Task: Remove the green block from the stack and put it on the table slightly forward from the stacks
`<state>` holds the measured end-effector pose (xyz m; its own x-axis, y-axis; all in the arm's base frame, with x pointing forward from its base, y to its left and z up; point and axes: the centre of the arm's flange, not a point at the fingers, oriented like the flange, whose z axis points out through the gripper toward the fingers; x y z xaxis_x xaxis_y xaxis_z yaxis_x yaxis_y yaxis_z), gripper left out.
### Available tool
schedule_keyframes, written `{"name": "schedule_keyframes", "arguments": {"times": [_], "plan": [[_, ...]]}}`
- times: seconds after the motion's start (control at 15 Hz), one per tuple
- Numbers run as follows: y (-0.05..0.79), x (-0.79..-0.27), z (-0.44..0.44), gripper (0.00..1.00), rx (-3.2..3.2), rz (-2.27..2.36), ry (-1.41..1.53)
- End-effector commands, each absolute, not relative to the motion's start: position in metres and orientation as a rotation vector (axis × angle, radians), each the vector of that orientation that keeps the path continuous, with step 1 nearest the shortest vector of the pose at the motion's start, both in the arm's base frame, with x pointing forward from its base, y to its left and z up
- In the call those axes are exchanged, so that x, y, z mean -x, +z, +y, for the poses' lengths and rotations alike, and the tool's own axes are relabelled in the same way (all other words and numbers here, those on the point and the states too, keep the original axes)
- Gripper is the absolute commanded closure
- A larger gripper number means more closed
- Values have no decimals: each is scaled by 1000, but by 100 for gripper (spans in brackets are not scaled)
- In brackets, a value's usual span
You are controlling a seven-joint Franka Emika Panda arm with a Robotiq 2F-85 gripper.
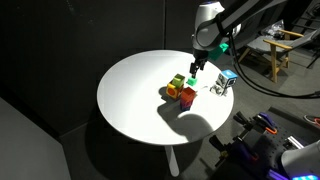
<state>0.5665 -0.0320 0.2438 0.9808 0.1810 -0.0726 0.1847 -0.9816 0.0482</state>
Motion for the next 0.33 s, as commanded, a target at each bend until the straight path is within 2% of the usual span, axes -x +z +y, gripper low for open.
{"name": "schedule_keyframes", "arguments": {"times": [0.0, 0.27], "plan": [[244, -566, -32, 0, -3072, 284, -105], [244, -565, -32, 0, -3072, 284, -106]]}}
